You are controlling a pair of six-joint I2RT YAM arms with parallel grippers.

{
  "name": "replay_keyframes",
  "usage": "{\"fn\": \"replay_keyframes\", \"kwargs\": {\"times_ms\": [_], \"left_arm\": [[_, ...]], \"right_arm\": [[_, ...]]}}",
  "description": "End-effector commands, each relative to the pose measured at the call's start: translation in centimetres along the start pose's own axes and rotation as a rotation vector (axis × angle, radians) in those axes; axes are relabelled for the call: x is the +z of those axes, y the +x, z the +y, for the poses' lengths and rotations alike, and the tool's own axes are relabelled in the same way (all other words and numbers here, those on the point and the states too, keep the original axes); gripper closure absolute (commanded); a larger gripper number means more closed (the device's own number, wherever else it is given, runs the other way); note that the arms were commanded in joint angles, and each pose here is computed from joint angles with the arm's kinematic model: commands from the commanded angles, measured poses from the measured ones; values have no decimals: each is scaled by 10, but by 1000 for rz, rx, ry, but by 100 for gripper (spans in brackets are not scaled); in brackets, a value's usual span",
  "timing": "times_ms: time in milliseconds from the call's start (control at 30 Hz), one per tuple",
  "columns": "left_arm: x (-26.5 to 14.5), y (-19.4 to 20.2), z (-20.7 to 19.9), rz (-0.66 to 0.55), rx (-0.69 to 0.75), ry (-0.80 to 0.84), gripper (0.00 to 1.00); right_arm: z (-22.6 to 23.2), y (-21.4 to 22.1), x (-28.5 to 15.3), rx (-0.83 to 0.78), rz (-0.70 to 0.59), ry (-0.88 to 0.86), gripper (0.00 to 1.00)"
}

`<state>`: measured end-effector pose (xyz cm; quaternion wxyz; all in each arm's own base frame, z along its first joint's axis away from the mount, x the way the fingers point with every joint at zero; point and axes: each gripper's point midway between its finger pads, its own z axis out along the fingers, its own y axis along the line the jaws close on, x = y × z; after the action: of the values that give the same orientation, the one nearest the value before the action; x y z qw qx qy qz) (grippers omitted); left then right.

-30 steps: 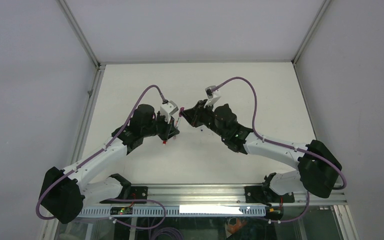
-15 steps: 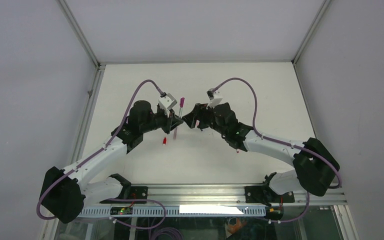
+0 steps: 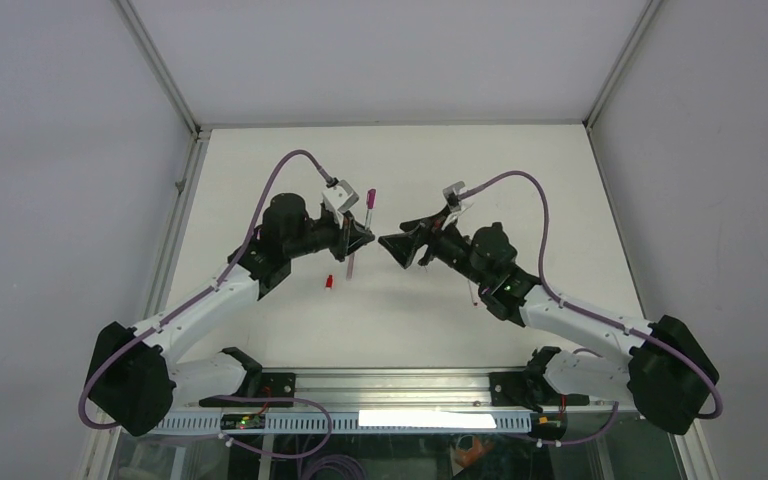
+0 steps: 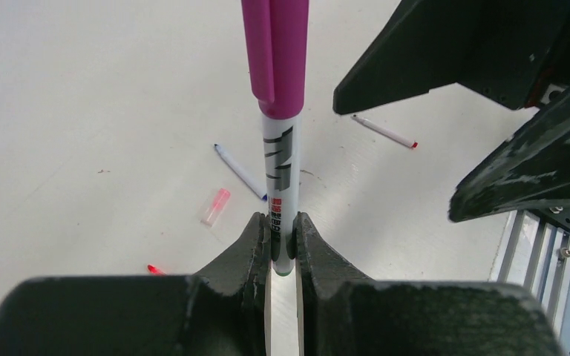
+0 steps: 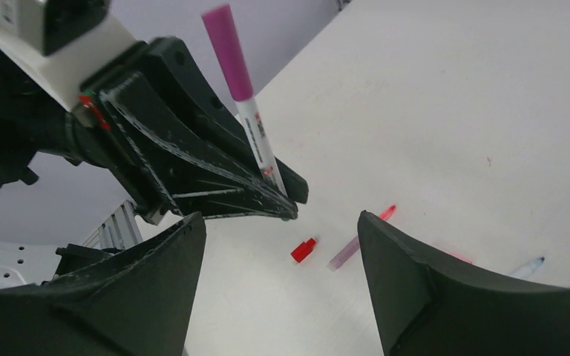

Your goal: Insert the pens into the pen caps

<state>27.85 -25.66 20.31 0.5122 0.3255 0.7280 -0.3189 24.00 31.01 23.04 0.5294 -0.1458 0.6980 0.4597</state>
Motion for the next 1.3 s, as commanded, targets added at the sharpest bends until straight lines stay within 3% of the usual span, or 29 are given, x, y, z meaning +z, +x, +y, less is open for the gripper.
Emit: {"fn": "replay_keyframes", "kwargs": {"times_ms": [0, 367, 833, 1100, 1133, 1200, 1267], "left_arm": [[3, -32, -11, -83, 34, 69, 100], [7, -24, -25, -54, 11, 161, 100], [13, -5, -26, -19, -8, 183, 100], [10, -4, -22, -24, 1, 162, 100], [10, -4, -22, -24, -1, 162, 100], [10, -3, -21, -23, -3, 160, 100], [9, -4, -21, -25, -2, 155, 100]], "right_arm": [[22, -41, -5, -98, -145, -101, 23], [28, -82, 17, -151, -255, -100, 24], [31, -92, 37, -145, -255, -127, 38], [28, -81, 45, -115, -198, -133, 64], [29, -80, 45, -113, -192, -136, 70], [27, -78, 46, -108, -181, -132, 95], [25, -76, 46, -105, -175, -127, 100]]}}
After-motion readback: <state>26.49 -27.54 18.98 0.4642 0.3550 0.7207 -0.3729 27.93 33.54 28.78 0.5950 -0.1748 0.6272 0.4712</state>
